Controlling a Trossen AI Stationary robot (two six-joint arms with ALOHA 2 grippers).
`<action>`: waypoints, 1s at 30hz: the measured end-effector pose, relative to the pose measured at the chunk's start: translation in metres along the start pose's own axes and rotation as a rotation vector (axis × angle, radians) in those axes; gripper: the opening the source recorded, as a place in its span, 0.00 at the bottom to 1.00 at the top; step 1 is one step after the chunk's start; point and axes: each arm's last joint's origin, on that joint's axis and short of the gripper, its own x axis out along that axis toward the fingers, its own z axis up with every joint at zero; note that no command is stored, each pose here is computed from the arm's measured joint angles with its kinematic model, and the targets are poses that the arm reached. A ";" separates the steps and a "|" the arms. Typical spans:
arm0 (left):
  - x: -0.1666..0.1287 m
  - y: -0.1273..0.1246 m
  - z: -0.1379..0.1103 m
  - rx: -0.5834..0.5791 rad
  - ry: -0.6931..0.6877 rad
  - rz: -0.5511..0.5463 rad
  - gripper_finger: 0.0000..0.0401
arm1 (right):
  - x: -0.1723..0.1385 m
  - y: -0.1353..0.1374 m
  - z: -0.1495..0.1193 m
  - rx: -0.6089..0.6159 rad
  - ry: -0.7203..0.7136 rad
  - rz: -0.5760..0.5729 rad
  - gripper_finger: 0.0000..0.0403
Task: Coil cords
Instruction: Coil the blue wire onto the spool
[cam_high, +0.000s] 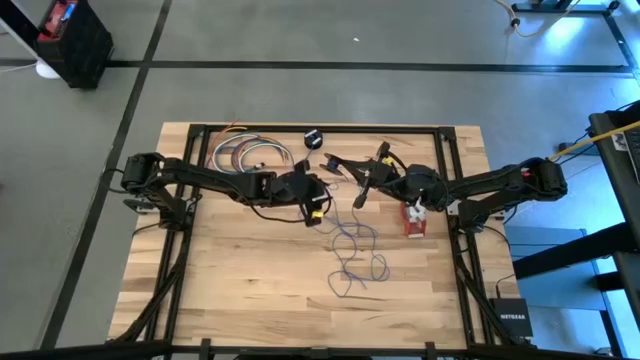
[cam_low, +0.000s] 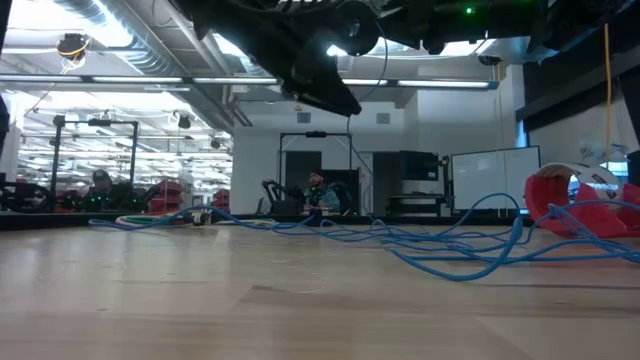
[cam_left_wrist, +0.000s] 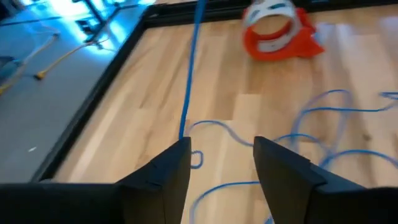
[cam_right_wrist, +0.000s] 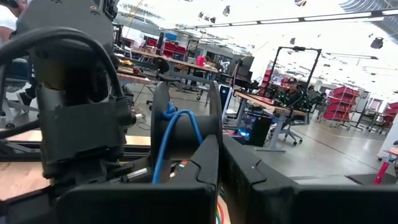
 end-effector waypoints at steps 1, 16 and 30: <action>0.000 0.001 0.000 -0.001 0.005 0.017 0.41 | 0.000 0.000 0.000 0.000 0.000 0.000 0.03; 0.001 -0.007 -0.001 0.022 0.003 0.007 0.37 | 0.000 0.000 0.000 -0.013 0.004 0.001 0.03; 0.015 0.003 -0.003 -0.024 -0.038 -0.020 0.23 | 0.000 0.000 0.000 -0.024 0.001 0.001 0.03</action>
